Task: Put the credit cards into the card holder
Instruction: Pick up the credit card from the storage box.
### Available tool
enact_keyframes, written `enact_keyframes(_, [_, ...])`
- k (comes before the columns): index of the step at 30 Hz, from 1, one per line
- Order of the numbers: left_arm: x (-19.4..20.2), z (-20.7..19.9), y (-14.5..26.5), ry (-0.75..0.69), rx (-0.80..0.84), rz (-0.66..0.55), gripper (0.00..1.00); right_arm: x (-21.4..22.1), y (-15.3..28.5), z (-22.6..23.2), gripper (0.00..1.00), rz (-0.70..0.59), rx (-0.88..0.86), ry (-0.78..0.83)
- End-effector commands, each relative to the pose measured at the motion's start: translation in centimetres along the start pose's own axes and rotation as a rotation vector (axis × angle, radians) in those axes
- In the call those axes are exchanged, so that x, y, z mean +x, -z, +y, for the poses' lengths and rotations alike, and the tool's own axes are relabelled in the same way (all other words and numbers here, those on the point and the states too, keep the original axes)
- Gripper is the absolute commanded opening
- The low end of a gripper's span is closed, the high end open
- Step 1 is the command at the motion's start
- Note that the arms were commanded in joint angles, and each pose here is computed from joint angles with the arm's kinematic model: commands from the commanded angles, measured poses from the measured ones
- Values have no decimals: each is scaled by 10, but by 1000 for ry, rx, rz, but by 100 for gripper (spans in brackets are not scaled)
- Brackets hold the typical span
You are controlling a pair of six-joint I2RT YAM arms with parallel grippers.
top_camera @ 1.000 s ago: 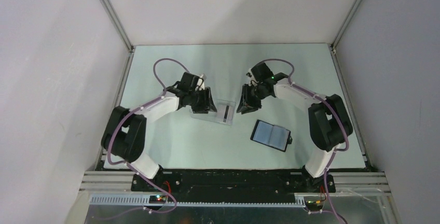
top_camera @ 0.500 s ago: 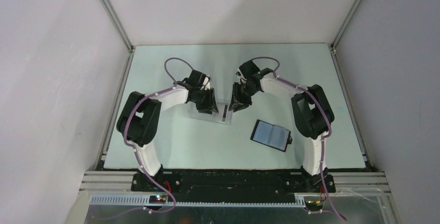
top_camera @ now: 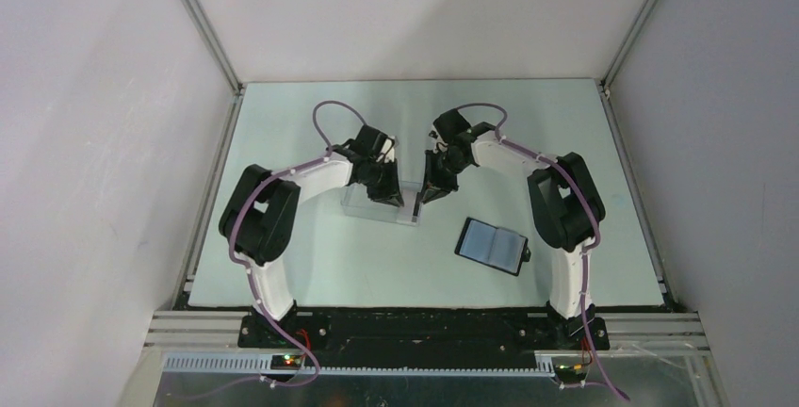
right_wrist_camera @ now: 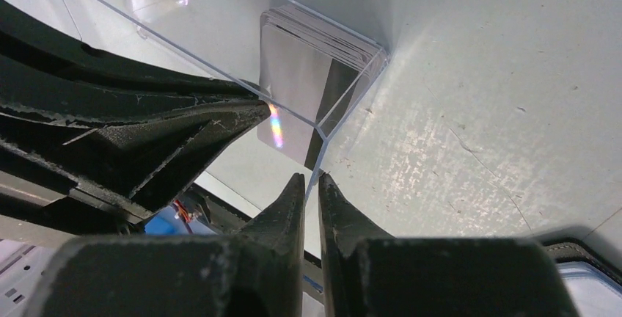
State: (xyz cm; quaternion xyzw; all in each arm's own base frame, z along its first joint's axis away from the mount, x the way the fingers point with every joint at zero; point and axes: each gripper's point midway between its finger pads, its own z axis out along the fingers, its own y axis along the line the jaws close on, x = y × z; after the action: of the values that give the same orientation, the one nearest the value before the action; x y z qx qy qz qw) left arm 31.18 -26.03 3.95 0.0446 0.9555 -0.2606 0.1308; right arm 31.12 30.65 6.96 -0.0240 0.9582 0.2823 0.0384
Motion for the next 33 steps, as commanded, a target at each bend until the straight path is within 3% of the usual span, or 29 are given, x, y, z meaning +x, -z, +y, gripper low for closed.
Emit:
enact_keyframes(1, [-10, -24, 3, -35, 52, -25, 11, -3, -1, 5, 12, -2, 4, 28])
enact_keyframes(8, [-12, -29, 10, -57, 39, -54, 9, -2, -1, 3, 10, 1, 4, 25])
enact_keyframes(12, [-12, -28, 14, -69, 11, -65, 12, -1, -1, 3, 10, 3, 4, 27])
enact_keyframes(19, [-11, -27, 12, -93, -14, -51, 37, -1, -1, 1, 10, 5, 4, 24])
enact_keyframes(22, [-10, -26, 11, -95, -30, -47, 34, -2, -1, 0, 10, 6, 2, 20])
enact_keyframes(24, [-11, -26, 11, -98, -37, -49, 25, -1, -1, 0, 10, 7, 0, 22])
enact_keyframes(28, [-12, -26, 12, -106, -57, -52, 19, -1, -2, 0, 10, 9, -2, 21])
enact_keyframes(31, [-12, -25, 11, -123, -83, -52, 20, 0, -2, 1, 9, 11, -4, 20])
enact_keyframes(33, [-10, -25, 11, -136, -100, -45, 28, 0, -2, 0, 9, 12, -4, 18])
